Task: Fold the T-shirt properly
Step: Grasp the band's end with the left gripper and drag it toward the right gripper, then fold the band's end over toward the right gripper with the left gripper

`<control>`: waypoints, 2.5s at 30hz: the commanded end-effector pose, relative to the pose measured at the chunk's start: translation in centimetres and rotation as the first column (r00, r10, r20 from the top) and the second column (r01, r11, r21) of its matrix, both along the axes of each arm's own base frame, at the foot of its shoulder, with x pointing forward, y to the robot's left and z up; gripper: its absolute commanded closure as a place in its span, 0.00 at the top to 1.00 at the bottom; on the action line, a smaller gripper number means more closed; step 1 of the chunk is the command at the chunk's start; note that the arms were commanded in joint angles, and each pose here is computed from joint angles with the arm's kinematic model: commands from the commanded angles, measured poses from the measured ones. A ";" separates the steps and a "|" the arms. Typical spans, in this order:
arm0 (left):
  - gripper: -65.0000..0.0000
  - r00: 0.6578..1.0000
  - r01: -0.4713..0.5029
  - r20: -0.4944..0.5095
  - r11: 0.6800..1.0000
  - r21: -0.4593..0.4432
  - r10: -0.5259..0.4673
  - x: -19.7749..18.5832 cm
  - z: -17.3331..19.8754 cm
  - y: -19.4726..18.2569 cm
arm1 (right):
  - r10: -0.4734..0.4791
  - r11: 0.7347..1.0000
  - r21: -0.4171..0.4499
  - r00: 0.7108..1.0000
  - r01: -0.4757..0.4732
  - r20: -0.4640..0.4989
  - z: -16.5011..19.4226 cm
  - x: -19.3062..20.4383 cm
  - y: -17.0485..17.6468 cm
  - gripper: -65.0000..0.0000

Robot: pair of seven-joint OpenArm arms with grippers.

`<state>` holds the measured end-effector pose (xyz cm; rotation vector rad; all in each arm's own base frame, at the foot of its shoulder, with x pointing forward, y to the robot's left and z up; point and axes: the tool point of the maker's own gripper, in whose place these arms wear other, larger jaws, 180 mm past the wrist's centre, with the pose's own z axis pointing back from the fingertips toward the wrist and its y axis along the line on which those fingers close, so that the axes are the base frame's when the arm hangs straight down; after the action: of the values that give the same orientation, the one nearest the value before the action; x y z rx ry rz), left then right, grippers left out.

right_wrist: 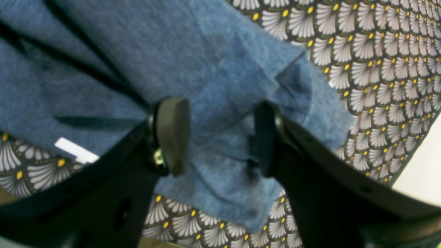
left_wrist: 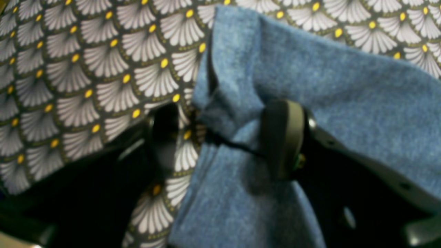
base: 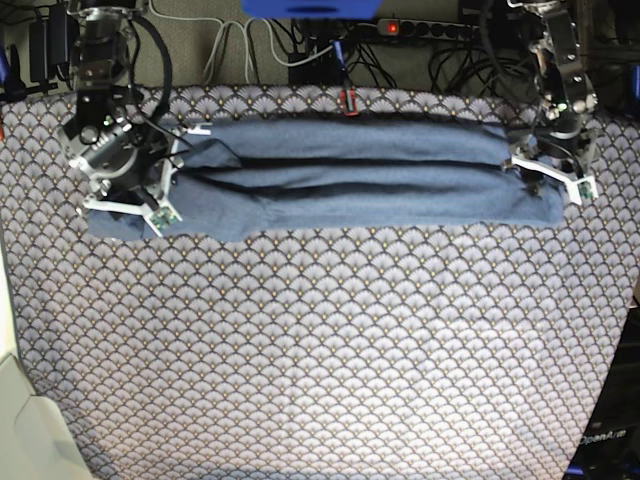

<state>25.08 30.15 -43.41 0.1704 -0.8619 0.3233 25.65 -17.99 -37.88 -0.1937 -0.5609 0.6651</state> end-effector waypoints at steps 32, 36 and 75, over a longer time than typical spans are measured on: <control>0.01 0.968 0.228 0.120 0.973 -0.035 -0.222 1.5 4.7 -10.4 | 0.003 1.000 -0.005 0.999 -0.003 0.037 0.9 0.7 -0.2 0.49; 0.01 0.949 0.299 0.128 0.952 -0.064 -0.290 1.5 4.7 -13.6 | 0.004 1.000 -0.006 0.999 -0.003 0.037 0.9 0.7 -0.2 0.49; 0.01 0.925 0.293 0.253 0.956 -0.004 -0.283 3.9 12.8 -29.5 | 0.003 1.000 -0.007 1.000 -0.003 0.029 0.7 0.6 -0.3 0.49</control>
<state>27.98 0.95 -32.73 -0.0269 -1.0371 0.0797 25.48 -18.19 -38.12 -0.1972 -0.5495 0.6677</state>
